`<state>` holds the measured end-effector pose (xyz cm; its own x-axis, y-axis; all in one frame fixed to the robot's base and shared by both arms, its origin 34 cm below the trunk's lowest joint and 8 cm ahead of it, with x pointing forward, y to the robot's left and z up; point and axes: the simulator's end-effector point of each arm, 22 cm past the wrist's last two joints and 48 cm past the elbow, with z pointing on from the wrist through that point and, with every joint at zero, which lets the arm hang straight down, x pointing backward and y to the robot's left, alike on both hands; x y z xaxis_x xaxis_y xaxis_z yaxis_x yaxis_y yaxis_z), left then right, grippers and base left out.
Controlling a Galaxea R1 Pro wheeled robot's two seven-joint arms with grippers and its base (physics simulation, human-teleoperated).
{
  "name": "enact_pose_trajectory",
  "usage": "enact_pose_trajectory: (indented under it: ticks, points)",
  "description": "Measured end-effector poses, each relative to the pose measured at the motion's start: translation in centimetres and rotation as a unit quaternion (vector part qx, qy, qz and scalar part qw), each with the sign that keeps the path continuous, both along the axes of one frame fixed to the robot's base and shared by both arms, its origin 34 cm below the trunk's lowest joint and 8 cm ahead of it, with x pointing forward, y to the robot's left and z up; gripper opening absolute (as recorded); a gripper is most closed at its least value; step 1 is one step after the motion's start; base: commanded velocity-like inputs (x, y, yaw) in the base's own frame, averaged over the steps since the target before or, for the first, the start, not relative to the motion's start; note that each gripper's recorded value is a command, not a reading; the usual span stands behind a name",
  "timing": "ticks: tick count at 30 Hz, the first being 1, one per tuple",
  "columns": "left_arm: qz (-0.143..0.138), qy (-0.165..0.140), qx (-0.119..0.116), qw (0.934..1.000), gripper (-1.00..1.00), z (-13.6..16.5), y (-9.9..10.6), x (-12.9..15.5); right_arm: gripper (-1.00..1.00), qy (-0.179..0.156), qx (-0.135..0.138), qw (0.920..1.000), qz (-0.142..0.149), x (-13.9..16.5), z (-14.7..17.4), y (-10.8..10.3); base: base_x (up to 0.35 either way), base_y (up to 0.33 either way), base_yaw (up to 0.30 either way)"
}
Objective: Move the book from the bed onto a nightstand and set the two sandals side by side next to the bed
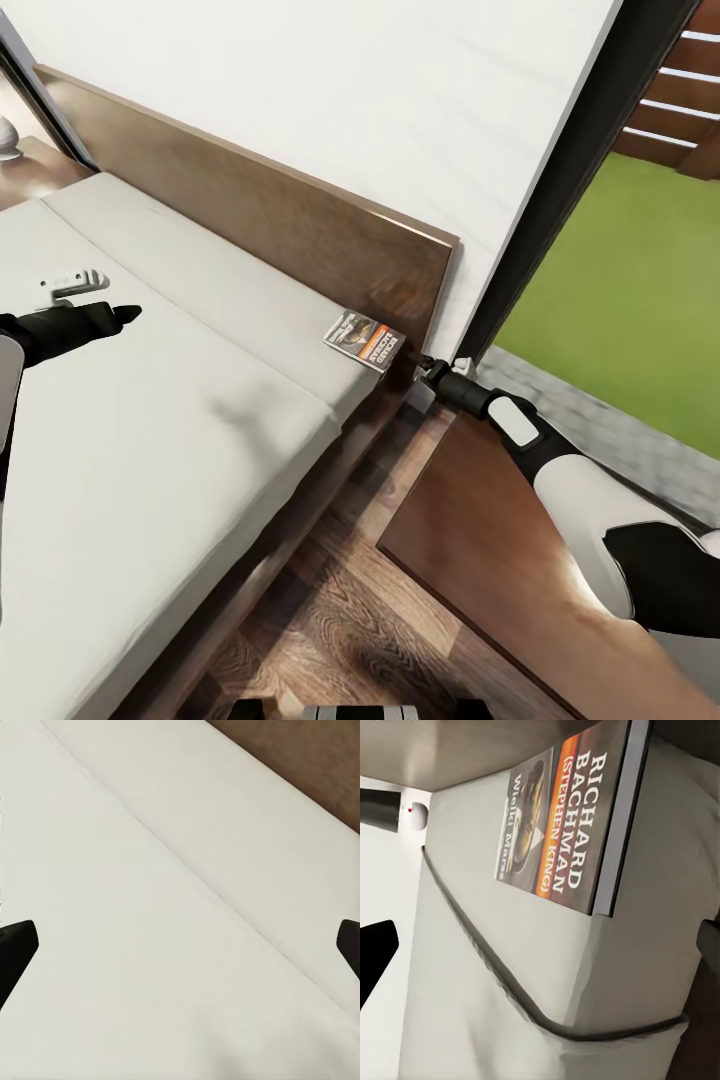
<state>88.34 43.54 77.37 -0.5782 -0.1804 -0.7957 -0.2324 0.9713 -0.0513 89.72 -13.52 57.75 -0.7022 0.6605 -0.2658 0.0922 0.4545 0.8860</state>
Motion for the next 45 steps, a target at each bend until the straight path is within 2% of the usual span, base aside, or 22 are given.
enact_pose_trajectory:
  ticks: [27, 45]
  points:
    - [0.000, 0.000, -0.001, 1.0000, 1.00, -0.02, -0.06, 0.01, 1.00, -0.001, 0.002, 1.0000, 0.000, 0.03, 0.08, 0.00, 0.045, 0.000, 0.001]
    - [0.000, 0.000, 0.000, 1.0000, 1.00, -0.02, -0.05, 0.01, 1.00, -0.001, 0.002, 1.0000, 0.000, 0.04, 0.11, 0.01, 0.000, 0.000, 0.098]
